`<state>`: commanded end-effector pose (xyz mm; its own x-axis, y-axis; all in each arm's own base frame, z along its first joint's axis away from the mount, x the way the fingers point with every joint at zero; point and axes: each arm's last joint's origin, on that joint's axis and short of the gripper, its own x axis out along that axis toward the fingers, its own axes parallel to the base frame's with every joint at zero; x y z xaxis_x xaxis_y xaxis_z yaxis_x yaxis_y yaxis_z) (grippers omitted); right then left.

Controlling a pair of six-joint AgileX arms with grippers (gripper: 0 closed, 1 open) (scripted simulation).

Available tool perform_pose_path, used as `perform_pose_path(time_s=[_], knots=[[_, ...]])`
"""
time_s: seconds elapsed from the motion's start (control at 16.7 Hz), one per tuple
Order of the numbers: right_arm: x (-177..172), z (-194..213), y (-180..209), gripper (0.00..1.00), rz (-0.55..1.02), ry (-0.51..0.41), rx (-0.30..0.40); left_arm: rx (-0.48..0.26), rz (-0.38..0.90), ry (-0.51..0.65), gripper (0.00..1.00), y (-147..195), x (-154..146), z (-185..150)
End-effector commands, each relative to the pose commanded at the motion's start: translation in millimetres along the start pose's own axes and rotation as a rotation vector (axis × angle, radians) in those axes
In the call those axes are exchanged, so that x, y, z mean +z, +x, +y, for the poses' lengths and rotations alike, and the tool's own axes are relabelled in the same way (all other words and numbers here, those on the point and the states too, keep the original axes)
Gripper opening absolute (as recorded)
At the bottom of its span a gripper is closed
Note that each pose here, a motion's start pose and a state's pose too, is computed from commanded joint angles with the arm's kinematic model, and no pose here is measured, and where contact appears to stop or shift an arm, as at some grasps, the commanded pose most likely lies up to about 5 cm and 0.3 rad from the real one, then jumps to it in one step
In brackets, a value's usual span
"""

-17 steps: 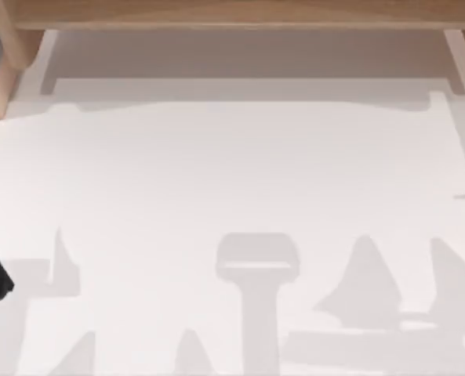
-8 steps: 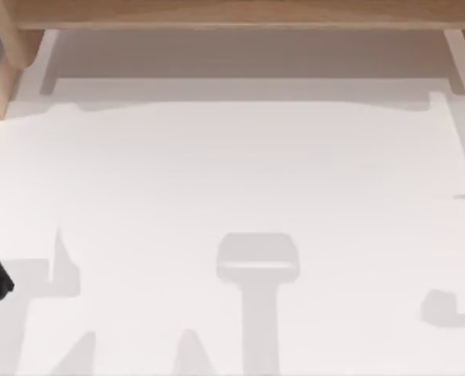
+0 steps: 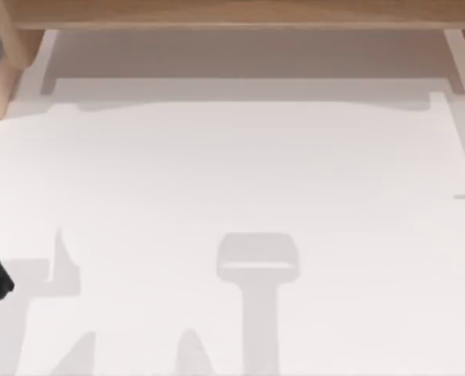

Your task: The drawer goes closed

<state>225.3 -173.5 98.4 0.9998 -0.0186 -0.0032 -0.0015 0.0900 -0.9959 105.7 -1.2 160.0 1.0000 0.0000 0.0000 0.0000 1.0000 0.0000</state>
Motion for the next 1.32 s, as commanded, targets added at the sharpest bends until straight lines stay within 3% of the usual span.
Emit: perform_pose_path(time_s=[0.24,1.08,1.32], knots=[[-5.9,8.8,-0.2,1.00,-0.009,-0.090,-0.003,0.000,0.000,0.000,1.00,0.0,0.0,0.0],[-5.7,8.7,24.8,1.00,-0.009,-0.090,-0.003,0.000,0.000,0.000,1.00,0.0,0.0,0.0],[-5.7,8.7,24.8,0.70,-0.009,-0.090,-0.003,0.000,0.000,0.000,1.00,0.0,0.0,0.0]])
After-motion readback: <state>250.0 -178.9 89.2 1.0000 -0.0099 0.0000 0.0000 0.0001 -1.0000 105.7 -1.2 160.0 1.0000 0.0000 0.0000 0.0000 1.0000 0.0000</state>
